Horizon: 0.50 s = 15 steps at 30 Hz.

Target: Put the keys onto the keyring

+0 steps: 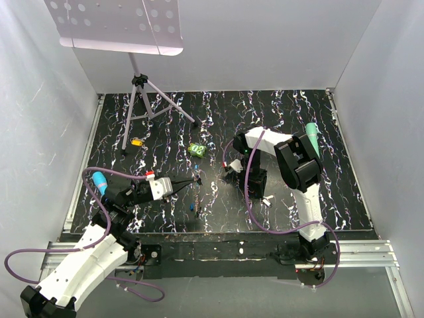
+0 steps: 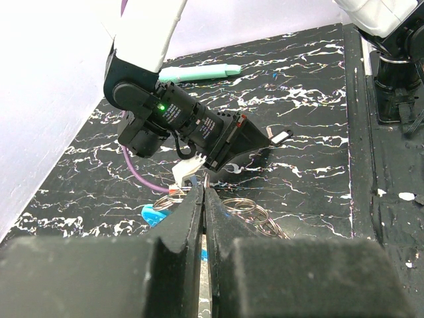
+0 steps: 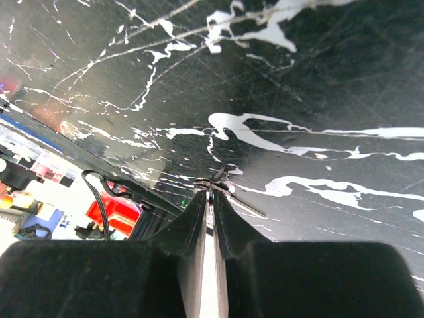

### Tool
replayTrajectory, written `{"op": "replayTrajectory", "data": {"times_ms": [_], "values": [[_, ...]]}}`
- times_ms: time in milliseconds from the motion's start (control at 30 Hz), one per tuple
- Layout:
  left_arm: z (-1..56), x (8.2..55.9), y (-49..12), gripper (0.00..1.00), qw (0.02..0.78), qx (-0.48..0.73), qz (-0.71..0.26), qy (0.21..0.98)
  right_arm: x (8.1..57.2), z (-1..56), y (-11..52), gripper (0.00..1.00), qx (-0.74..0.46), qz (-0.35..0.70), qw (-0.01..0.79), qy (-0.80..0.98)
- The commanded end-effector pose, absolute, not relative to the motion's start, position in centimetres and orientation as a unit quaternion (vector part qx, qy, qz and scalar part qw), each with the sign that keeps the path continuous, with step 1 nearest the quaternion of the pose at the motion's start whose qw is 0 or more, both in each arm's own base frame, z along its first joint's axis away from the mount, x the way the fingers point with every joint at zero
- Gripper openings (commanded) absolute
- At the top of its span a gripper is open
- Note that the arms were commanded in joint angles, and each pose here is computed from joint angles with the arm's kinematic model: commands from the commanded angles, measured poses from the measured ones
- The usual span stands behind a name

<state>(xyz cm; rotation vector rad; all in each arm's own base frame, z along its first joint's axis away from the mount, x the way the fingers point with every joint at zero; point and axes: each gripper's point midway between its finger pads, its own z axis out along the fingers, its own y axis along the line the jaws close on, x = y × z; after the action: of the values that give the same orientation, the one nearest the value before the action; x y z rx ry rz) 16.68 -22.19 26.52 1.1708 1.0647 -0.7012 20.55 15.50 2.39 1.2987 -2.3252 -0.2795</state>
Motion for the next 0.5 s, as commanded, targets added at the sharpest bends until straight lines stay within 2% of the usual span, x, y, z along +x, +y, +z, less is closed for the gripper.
{"op": "replayTrajectory", "data": {"times_ms": [0, 200, 467], "values": [[28.48, 16.80, -21.98, 0.00, 0.670, 0.513, -0.295, 0.448, 20.22, 3.22, 15.77, 0.16, 0.462, -0.110, 0.248, -0.845], [28.44, 16.82, -22.00, 0.00, 0.670, 0.513, -0.295, 0.448, 20.35, 3.38, 16.03, 0.20, 0.460, -0.114, 0.242, -0.847], [28.48, 16.81, -21.98, 0.00, 0.671, 0.513, -0.295, 0.447, 20.78, 3.93, 16.40, 0.33, 0.455, -0.124, 0.225, -0.853]]}}
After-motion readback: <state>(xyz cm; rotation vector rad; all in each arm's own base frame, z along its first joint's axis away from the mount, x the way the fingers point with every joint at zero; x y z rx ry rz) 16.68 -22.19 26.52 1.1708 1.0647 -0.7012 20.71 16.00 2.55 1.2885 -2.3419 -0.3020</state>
